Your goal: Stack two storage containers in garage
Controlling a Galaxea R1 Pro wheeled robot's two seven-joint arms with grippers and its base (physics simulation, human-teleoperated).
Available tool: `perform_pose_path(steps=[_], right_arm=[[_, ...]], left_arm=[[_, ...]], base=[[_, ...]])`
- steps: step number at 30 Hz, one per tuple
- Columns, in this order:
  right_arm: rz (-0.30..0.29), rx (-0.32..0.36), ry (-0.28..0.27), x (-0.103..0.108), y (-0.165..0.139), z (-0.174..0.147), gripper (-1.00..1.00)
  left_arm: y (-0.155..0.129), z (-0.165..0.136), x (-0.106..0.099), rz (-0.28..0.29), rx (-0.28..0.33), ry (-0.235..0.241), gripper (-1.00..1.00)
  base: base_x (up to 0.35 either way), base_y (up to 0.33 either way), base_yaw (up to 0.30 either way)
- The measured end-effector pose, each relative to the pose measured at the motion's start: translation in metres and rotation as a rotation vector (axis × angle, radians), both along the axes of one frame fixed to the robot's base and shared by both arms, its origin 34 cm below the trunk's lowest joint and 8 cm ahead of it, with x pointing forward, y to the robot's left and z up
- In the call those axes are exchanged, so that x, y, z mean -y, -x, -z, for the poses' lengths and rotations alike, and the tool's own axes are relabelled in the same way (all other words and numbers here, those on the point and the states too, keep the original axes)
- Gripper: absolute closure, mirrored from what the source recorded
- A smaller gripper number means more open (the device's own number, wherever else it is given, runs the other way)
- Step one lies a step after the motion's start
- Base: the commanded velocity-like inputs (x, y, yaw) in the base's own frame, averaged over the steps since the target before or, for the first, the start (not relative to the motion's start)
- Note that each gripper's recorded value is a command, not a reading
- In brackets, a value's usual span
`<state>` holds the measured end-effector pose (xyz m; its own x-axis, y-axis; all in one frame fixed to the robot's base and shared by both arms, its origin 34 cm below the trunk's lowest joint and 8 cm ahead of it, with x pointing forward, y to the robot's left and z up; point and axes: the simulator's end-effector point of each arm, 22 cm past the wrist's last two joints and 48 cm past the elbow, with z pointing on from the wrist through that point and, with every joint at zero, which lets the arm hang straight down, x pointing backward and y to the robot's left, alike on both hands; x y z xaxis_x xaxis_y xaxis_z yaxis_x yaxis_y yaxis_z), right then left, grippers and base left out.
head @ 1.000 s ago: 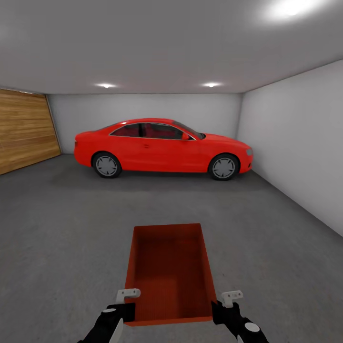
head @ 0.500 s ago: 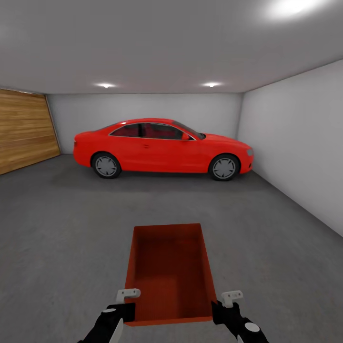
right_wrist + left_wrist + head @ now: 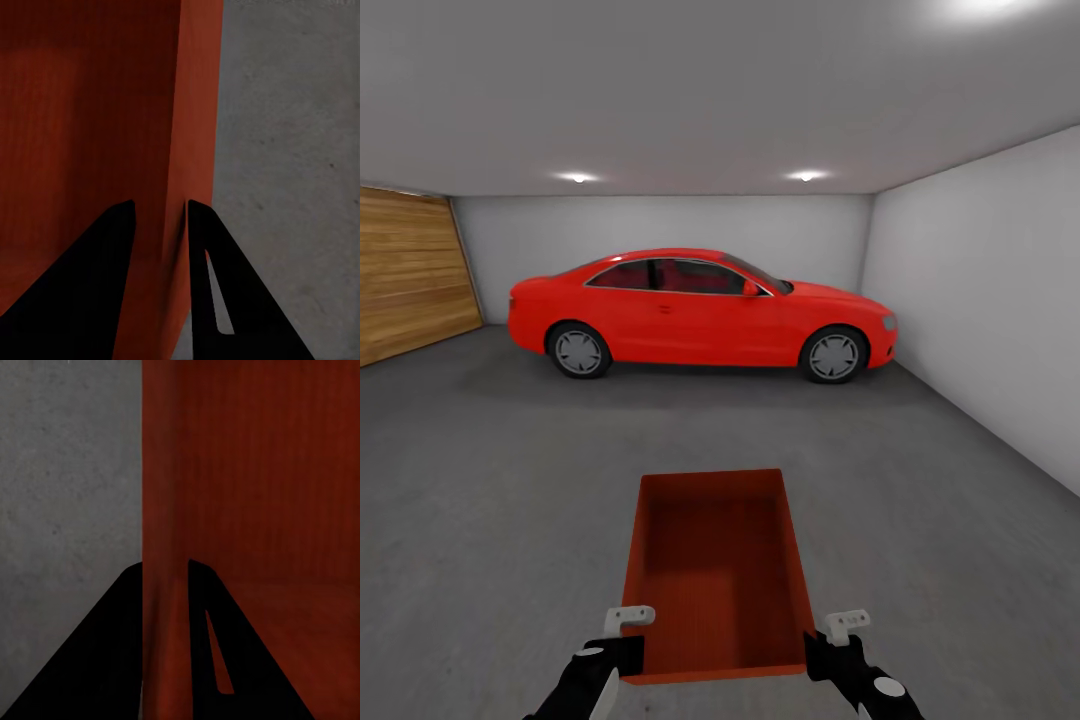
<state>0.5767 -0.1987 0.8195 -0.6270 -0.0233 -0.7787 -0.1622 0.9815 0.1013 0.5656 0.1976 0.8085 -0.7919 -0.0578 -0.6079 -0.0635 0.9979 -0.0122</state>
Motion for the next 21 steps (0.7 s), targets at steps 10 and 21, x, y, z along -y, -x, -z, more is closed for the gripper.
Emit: perform_pose_path(steps=[10, 21], right_arm=[[0.000, 0.000, 0.000, 0.0000, 0.0000, 0.0000, 1.00], [0.000, 0.000, 0.000, 0.0001, -0.0002, 0.0003, 1.00]], left_arm=[[0.0000, 0.0000, 0.0000, 0.000, 0.000, 0.000, 1.00], [-0.0002, 0.0003, 0.0001, 0.000, 0.000, 0.000, 1.00]], base=[[0.326, 0.000, 0.000], [0.260, 0.000, -0.056]])
